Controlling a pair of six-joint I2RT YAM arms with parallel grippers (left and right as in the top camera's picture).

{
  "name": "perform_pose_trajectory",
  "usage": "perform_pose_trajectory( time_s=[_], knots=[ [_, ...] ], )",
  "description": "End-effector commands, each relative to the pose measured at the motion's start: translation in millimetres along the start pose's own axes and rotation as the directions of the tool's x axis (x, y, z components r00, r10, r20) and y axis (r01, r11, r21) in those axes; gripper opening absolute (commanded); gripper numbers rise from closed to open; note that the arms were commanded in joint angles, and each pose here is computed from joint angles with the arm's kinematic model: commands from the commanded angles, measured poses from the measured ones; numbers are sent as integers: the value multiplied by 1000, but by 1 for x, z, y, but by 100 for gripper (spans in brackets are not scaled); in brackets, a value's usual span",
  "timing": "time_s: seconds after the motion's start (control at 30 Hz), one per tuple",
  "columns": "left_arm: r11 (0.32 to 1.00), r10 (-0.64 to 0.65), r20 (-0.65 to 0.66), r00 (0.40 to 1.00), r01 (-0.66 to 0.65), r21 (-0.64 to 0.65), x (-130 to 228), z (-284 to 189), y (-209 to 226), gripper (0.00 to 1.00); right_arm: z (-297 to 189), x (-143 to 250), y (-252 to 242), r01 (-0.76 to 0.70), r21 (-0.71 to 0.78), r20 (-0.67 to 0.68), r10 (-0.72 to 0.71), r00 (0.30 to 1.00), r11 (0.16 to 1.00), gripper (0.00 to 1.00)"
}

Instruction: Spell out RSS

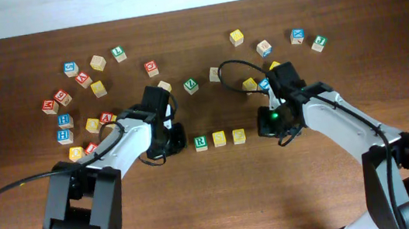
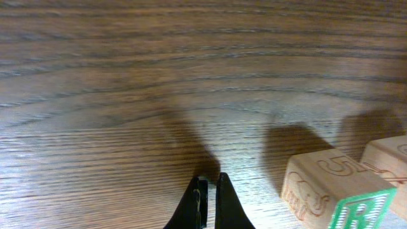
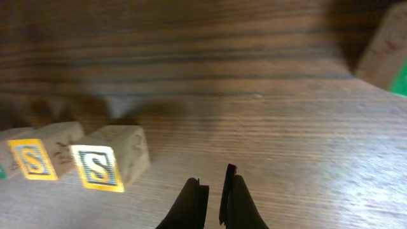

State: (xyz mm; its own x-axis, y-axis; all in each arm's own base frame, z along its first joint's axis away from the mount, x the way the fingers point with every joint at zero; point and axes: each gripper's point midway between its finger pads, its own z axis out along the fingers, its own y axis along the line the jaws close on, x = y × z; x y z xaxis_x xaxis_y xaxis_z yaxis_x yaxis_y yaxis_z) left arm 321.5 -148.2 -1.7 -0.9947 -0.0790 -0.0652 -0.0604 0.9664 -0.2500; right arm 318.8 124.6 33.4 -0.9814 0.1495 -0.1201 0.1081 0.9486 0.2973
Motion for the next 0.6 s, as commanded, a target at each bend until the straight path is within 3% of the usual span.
perform_pose_trajectory(
  time_s=[0.0,0.2,0.57],
  knots=[
    [999,-24,-67,997,26,27,12,16,-2,0,12,6,6,-6,22,-12,6,1000,1000,4],
    [999,15,-84,996,-12,39,20,19,-16,0,32,10,0,-19,60,-42,22,999,998,4],
    [997,48,-60,997,-44,60,18,21,-27,0,42,10,20,-18,-58,-73,14,997,998,4]
  ],
)
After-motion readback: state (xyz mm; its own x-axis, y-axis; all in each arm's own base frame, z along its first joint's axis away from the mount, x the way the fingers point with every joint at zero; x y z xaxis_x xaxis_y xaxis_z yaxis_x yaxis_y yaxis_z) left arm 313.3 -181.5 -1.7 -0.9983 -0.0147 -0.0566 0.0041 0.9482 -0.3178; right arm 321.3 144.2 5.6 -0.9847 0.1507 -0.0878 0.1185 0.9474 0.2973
